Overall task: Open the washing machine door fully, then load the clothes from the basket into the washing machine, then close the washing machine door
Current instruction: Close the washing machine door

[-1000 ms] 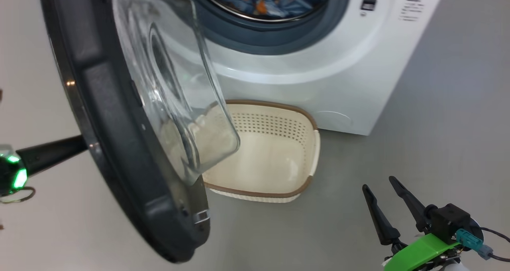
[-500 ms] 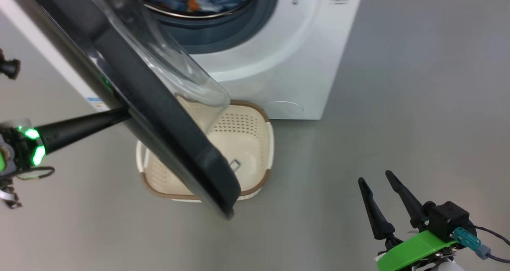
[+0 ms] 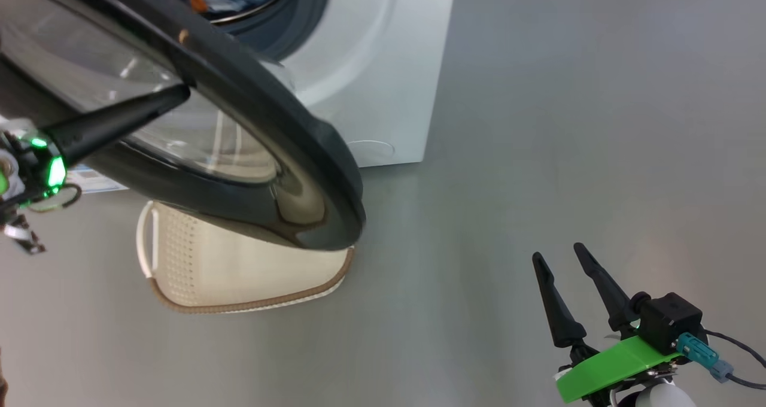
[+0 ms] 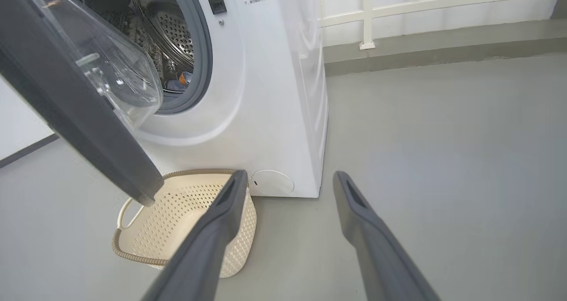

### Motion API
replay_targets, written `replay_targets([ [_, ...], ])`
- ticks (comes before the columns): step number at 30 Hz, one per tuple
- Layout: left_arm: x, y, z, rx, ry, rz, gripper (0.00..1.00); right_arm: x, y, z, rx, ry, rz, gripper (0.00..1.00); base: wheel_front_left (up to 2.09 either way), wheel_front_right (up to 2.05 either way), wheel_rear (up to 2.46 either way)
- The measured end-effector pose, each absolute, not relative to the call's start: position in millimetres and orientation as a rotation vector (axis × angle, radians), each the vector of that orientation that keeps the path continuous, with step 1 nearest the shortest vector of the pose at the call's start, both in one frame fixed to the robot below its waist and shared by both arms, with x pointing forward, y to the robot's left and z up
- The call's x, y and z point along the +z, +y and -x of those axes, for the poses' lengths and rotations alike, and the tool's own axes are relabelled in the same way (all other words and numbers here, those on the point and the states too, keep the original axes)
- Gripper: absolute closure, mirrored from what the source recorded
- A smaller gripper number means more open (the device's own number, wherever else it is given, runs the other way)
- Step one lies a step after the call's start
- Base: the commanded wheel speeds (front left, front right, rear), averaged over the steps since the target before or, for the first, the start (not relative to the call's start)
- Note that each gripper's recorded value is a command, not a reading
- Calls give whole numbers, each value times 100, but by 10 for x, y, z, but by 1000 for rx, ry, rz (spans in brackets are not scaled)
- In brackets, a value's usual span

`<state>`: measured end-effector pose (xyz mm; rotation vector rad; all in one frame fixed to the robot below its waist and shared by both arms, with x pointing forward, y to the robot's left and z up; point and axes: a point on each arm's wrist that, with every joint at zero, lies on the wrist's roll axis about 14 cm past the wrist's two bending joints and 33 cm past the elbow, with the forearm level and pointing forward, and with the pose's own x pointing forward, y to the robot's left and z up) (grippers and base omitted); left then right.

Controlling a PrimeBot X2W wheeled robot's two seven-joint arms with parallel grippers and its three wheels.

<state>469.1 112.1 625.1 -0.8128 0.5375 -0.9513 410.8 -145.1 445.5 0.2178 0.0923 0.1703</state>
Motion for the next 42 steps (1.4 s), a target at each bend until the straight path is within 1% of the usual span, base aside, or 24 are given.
replay_targets([
  [7, 6231, 1042, -4814, -940, 525, 831, 100, 4470, -1539, -4065, 139, 89, -219, 0, 0, 0, 0],
  [14, 6195, 1154, -4741, -891, 512, 841, 100, 4534, -1511, -4064, 149, 72, -219, 0, 0, 0, 0],
  [15, 6156, 1194, -4714, -874, 517, 843, 99, 4545, -1503, -4063, 153, 69, -219, 0, 0, 0, 0],
  [16, 6113, 1236, -4685, -854, 521, 849, 89, 4558, -1494, -4064, 156, 66, -218, 0, 0, 0, 0],
  [17, 6062, 1275, -4651, -834, 526, 855, 75, 4572, -1487, -4065, 160, 62, -217, 0, 0, 0, 0],
  [18, 6014, 1306, -4615, -815, 530, 857, 58, 4586, -1479, -4066, 164, 58, -215, 0, 0, 0, 0],
  [19, 5975, 1329, -4577, -801, 532, 866, 35, 4600, -1472, -4067, 169, 55, -213, 0, 0, 0, 0],
  [20, 5934, 1355, -4536, -786, 534, 874, 16, 4614, -1467, -4066, 173, 52, -210, 0, 0, 0, 0],
  [21, 5901, 1384, -4501, -769, 533, 882, 5, 4618, -1466, -4059, 177, 51, -206, 0, 0, 0, 0],
  [22, 5873, 1423, -4469, -750, 528, 891, 0, 4616, -1467, -4046, 181, 53, -201, 0, 0, 0, 0],
  [27, 5727, 1625, -4315, -644, 493, 934, 0, 4602, -1454, -3970, 191, 62, -198, 0, 0, 0, 0],
  [33, 5482, 1856, -4118, -500, 458, 985, 0, 4682, -1435, -3975, 203, 41, -197, 0, 0, 0, 0],
  [35, 5353, 1952, -4039, -428, 443, 986, 0, 4661, -1479, -3941, 193, 48, -198, 0, 0, 0, 0],
  [42, 5014, 2004, -3844, -299, 430, 977, 0, 4617, -1527, -3899, 186, 63, -194, 0, 0, 0, 0],
])
